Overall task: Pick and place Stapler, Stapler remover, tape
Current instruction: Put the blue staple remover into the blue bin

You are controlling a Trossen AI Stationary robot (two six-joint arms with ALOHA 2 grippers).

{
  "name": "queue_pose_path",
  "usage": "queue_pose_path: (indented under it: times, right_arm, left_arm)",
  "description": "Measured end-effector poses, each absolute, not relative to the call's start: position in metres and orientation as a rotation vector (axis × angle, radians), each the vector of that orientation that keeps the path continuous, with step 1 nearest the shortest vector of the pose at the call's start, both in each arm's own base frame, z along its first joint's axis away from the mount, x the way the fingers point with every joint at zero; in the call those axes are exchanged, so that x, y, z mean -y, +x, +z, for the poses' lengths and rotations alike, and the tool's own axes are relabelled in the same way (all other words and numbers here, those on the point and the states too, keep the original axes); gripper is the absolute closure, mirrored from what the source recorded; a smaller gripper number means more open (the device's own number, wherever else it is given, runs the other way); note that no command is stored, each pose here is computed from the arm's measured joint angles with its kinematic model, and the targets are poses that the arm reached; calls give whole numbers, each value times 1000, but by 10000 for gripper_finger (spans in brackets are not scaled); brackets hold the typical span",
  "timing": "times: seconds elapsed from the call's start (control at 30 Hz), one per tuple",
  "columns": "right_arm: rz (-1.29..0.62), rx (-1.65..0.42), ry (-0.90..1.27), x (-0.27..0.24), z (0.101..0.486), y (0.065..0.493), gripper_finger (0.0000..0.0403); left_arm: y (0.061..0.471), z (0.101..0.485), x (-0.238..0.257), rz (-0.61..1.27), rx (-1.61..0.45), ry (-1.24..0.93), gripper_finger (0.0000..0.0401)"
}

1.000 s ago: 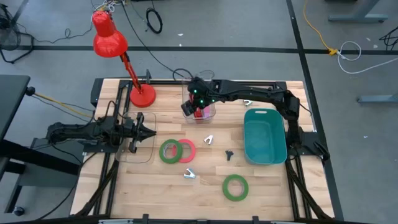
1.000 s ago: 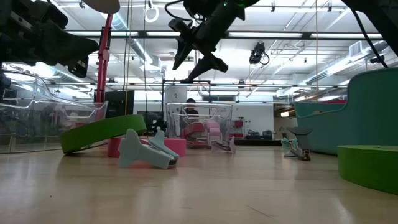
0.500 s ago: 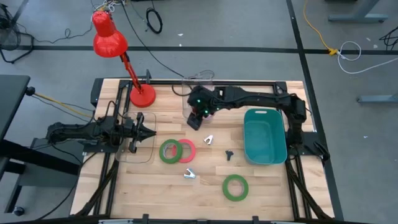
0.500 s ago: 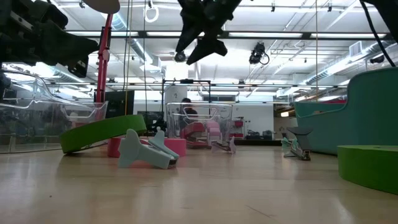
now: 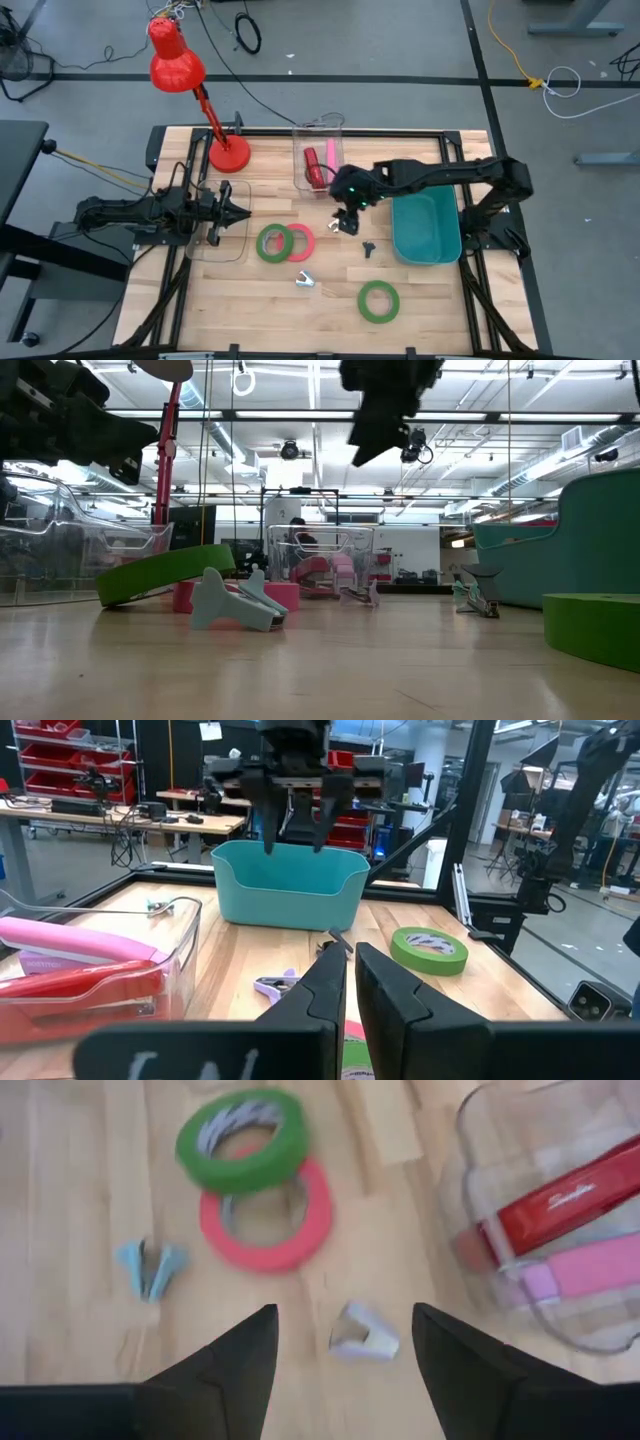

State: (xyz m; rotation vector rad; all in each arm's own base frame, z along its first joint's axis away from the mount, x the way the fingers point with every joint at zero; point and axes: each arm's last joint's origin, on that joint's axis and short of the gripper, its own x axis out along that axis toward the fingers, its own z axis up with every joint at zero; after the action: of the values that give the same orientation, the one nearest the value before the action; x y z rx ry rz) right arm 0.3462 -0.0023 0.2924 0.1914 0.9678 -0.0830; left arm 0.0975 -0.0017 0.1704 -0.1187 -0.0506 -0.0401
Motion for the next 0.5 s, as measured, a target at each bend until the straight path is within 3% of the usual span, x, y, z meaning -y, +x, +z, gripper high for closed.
queue_pose_path:
  times: [0.5]
  right_arm:
    - [98, -1105, 145, -56, 279, 311, 172]
  left_arm:
    - [98, 170, 2, -40, 48, -119, 371]
